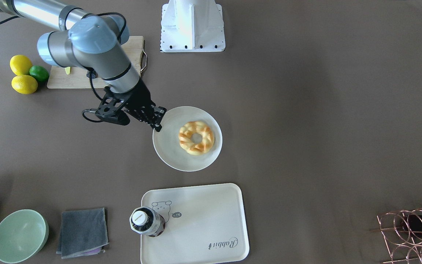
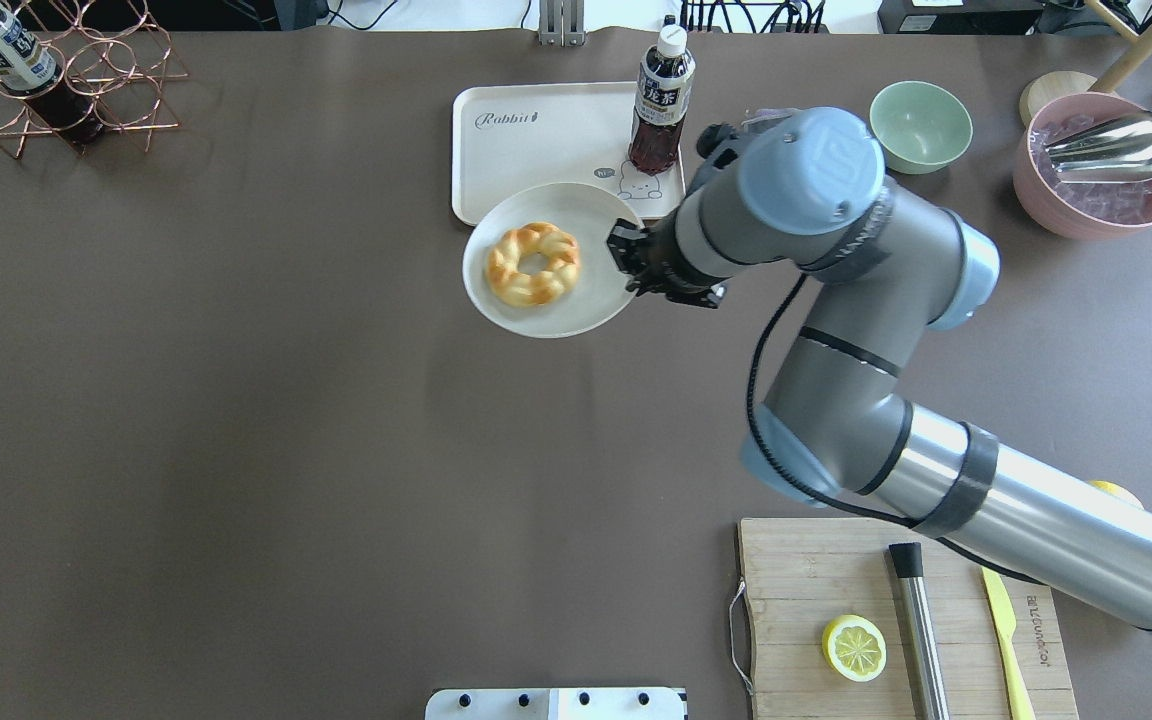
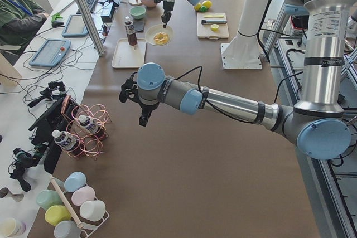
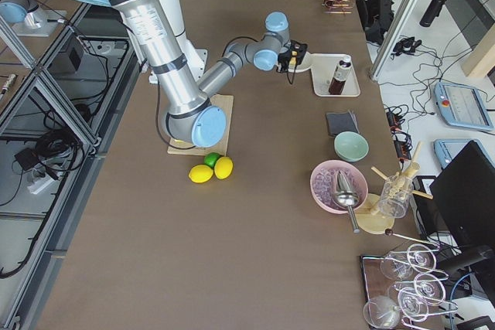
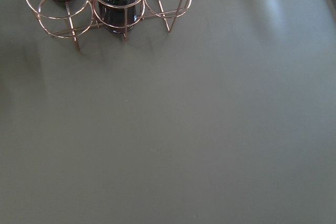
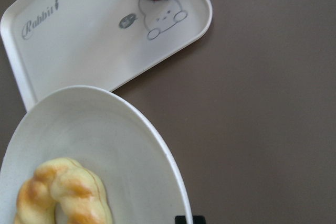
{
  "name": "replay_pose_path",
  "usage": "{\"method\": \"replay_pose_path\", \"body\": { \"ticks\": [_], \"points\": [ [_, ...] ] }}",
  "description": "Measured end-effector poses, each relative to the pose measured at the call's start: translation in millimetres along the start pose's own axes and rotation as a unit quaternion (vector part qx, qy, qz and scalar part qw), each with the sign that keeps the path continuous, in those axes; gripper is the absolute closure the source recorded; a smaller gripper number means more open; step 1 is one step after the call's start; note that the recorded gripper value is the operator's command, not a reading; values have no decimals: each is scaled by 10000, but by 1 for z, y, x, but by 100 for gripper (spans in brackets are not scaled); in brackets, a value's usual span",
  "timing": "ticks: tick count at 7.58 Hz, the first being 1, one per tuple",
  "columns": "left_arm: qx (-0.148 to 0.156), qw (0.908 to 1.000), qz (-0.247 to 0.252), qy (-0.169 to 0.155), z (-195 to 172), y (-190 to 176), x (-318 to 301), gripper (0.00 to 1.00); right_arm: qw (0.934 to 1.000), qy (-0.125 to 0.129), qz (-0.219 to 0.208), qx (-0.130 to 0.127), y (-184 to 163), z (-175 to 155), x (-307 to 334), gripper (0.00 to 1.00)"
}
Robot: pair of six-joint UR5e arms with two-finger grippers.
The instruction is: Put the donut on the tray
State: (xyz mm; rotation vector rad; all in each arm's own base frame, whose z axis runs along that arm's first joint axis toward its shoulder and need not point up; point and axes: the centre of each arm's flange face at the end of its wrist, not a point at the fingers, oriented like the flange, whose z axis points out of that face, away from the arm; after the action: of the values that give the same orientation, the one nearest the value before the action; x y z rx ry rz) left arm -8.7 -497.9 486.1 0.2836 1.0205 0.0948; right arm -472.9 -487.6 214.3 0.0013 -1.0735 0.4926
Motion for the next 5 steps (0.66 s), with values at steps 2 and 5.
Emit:
{"method": "replay_pose_path", "body": {
  "ticks": [2, 5],
  "points": [
    [53, 9993, -304, 205, 15, -8, 37, 2, 9988, 171, 452, 74, 89, -20, -106, 100],
    [64, 9964, -653, 539, 41, -10, 85, 3, 9962, 127, 859, 63, 187, -35, -202, 100]
  ]
}}
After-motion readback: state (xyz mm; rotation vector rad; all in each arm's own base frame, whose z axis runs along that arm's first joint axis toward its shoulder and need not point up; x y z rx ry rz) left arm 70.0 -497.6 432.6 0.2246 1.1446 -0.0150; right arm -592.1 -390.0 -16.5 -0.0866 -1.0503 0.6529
